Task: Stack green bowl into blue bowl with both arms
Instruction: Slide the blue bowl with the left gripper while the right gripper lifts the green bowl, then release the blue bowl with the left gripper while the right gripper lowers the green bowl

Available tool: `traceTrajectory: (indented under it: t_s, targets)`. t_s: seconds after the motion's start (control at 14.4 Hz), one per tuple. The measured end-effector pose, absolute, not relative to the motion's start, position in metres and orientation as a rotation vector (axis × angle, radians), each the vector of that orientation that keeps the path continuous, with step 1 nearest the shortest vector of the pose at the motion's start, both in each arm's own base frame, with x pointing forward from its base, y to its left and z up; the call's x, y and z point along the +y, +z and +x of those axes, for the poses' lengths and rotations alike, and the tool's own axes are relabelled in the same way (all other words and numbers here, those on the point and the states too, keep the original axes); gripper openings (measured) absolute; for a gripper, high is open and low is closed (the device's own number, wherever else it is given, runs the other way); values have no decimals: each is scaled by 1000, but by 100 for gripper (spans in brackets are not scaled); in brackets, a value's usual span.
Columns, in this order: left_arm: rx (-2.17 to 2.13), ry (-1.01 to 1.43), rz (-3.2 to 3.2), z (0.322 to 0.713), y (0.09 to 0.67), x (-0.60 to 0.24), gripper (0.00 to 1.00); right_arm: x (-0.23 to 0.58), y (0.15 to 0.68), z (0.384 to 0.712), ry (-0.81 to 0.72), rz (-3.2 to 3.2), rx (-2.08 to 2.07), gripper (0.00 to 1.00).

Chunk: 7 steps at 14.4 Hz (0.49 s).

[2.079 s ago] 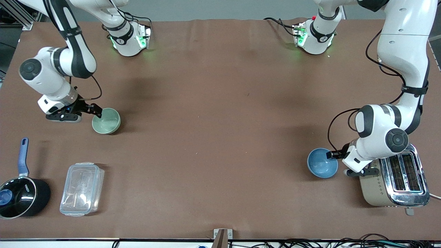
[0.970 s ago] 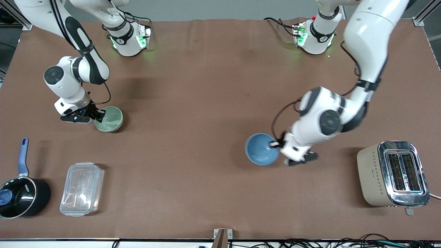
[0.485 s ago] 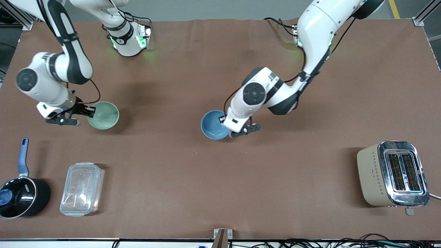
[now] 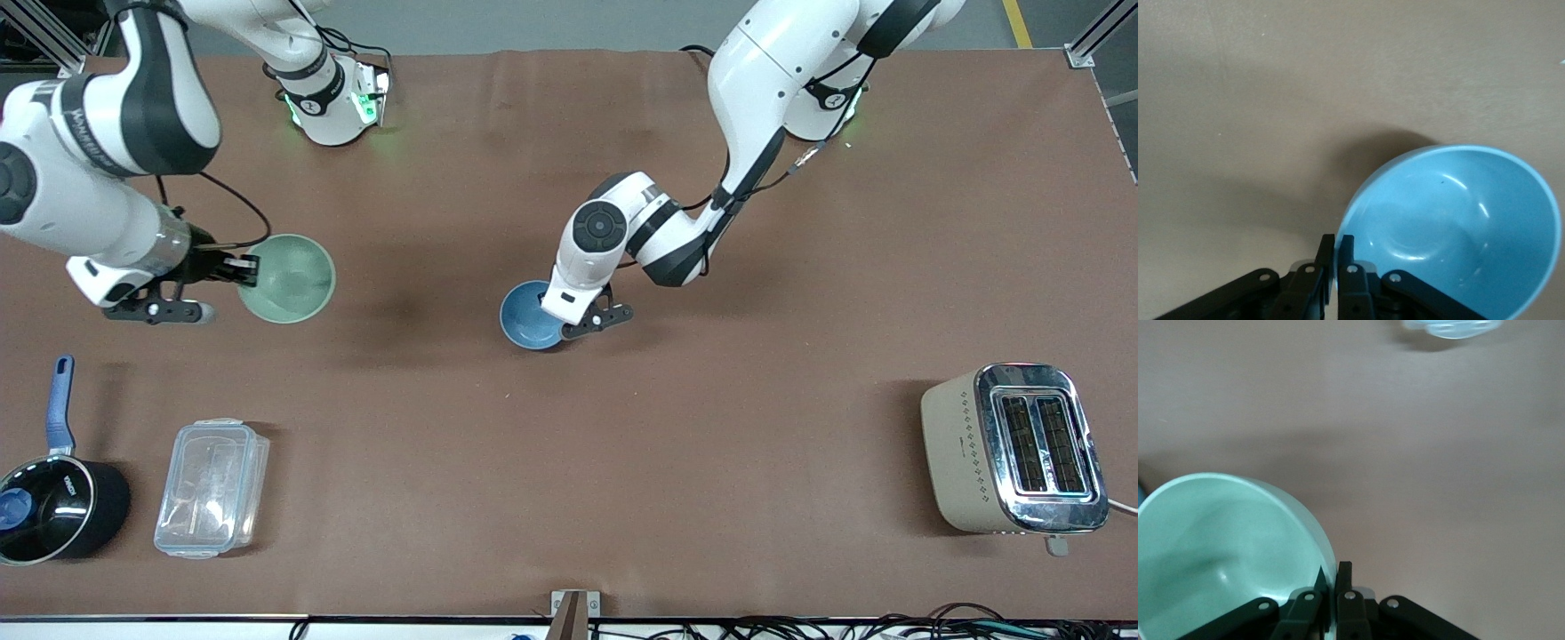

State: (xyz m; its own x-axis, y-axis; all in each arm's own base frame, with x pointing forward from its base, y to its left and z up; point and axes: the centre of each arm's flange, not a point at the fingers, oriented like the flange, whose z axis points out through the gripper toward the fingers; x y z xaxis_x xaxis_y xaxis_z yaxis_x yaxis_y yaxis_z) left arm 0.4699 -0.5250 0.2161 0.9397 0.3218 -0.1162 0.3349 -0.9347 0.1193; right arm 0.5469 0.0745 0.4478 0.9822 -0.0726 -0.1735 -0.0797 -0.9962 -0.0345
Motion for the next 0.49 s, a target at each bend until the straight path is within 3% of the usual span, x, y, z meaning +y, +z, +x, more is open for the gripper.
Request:
traceTrajectory:
  t_s: [0.07, 0.28, 0.49]
  targets:
    - [518, -130, 2948, 474, 221, -526, 12, 99, 442, 549, 279, -3071, 153, 5]
    - [592, -35, 2912, 510, 250, -509, 41, 172, 414, 556, 302, -3022, 198, 5]
    - [612, 77, 2921, 568, 329, -446, 70, 227, 390, 553, 276, -3016, 240, 5]
